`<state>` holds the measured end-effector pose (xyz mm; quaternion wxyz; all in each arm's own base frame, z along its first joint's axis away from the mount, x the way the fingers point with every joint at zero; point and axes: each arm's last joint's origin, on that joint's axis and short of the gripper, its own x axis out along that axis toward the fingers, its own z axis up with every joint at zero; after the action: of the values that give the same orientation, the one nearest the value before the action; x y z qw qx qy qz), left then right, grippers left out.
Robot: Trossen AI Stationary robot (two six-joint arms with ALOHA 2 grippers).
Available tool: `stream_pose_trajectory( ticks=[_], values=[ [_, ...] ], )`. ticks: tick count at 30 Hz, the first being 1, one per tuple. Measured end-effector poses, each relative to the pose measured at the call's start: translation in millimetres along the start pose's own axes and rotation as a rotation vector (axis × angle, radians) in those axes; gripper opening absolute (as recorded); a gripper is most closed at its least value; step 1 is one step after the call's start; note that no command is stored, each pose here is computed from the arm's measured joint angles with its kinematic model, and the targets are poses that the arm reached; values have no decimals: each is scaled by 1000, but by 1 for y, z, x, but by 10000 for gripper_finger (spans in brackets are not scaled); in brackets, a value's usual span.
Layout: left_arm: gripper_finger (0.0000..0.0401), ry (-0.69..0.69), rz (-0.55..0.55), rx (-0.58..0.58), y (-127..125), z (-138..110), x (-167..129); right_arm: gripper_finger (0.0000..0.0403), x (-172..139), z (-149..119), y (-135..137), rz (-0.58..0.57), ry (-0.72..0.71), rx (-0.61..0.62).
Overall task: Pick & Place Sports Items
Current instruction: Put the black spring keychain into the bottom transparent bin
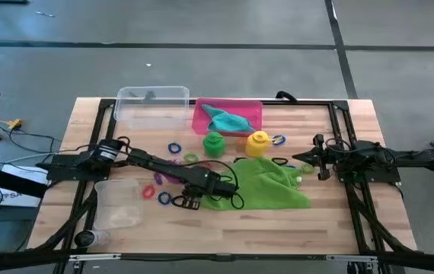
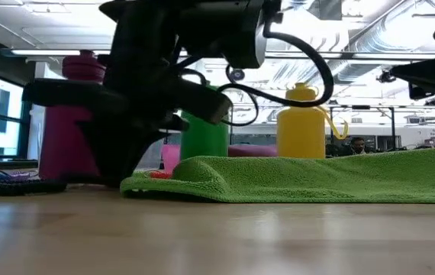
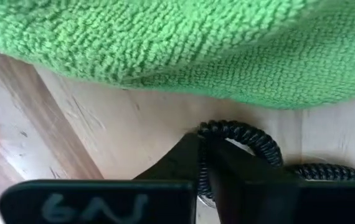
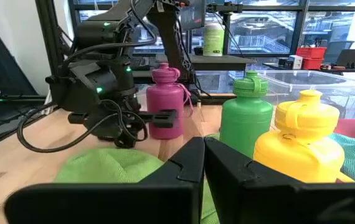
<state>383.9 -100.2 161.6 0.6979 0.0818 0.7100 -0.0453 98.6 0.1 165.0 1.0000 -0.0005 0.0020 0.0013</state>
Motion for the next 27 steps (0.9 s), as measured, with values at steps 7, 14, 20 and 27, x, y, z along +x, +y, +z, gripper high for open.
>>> stream_pose_trajectory(
  ticks=[7,14,20,27],
  values=[
    [2,-75,5,21,3,-5,-26,0,0,0,0,0,0,0],
    [2,-166,-6,1,12,-15,-59,0,0,0,0,0,0,0],
    [2,-261,-9,-18,25,-27,-92,0,0,0,0,0,0,0],
    [1,-446,-11,-95,46,-38,-130,0,0,0,0,0,0,0]
  ],
)
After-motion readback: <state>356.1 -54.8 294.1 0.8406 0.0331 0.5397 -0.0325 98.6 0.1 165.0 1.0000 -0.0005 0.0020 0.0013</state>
